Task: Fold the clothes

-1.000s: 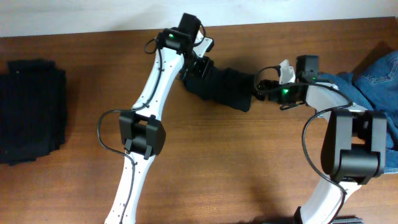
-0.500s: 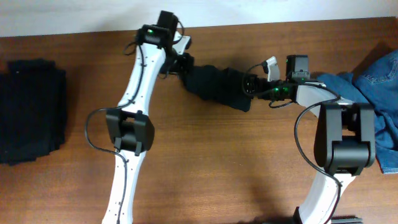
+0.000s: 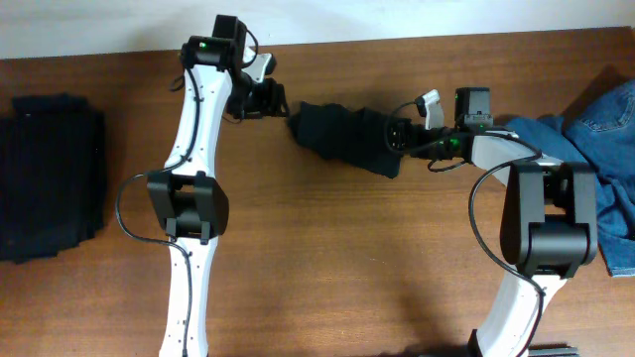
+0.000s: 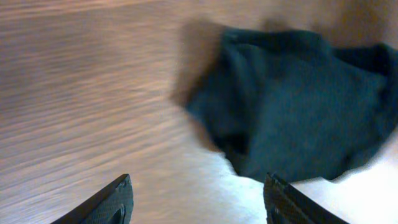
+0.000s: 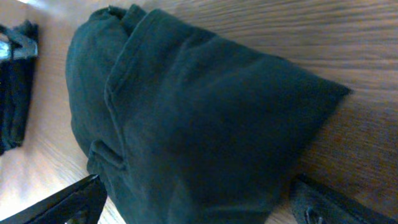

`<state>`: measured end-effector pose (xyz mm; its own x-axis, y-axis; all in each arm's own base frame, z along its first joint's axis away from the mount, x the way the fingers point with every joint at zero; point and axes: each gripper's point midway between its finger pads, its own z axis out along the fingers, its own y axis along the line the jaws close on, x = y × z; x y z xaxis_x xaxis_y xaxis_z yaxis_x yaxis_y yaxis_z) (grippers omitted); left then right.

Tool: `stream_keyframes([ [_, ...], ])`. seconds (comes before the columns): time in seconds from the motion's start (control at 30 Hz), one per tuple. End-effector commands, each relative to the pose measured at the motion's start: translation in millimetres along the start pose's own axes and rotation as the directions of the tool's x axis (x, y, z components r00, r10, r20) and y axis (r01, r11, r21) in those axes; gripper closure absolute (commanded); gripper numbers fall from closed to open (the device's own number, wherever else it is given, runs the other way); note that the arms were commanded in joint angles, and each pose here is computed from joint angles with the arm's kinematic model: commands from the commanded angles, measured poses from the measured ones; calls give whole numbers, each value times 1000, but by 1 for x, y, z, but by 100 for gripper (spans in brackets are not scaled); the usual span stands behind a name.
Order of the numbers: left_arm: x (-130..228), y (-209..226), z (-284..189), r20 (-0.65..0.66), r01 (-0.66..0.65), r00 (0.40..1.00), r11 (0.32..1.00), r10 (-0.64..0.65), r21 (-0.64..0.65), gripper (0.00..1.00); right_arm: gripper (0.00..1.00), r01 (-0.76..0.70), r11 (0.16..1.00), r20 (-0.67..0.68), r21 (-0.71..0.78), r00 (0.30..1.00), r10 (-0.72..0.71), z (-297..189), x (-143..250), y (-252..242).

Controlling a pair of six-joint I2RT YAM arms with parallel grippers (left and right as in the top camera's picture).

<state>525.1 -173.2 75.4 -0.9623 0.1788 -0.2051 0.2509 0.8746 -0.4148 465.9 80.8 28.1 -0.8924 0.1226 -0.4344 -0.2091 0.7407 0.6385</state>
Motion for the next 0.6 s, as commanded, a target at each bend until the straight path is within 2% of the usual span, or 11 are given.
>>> stream_keyframes([
  [0.0,5,-39,4,-14,-73,997,984,76,164,33,1,-142,990,-18,19,990,142,-6,19,-40],
  [0.1,24,-47,5,-108,63,993,983,-45,173,32,1,-191,981,10,13,981,191,-25,18,-57],
  [0.2,40,-53,8,-178,93,982,982,-63,163,33,1,-204,979,10,24,979,204,-36,22,-69],
  [0.3,36,-58,14,-160,77,986,983,-50,166,32,1,-170,985,-20,27,985,171,-38,31,-69],
  [0.43,37,-55,41,-186,133,977,979,-104,153,28,1,-169,985,-50,27,984,170,-36,39,-66],
  [0.57,39,-30,78,-201,166,968,983,-147,83,28,1,-171,985,-55,26,984,172,-36,40,-65],
])
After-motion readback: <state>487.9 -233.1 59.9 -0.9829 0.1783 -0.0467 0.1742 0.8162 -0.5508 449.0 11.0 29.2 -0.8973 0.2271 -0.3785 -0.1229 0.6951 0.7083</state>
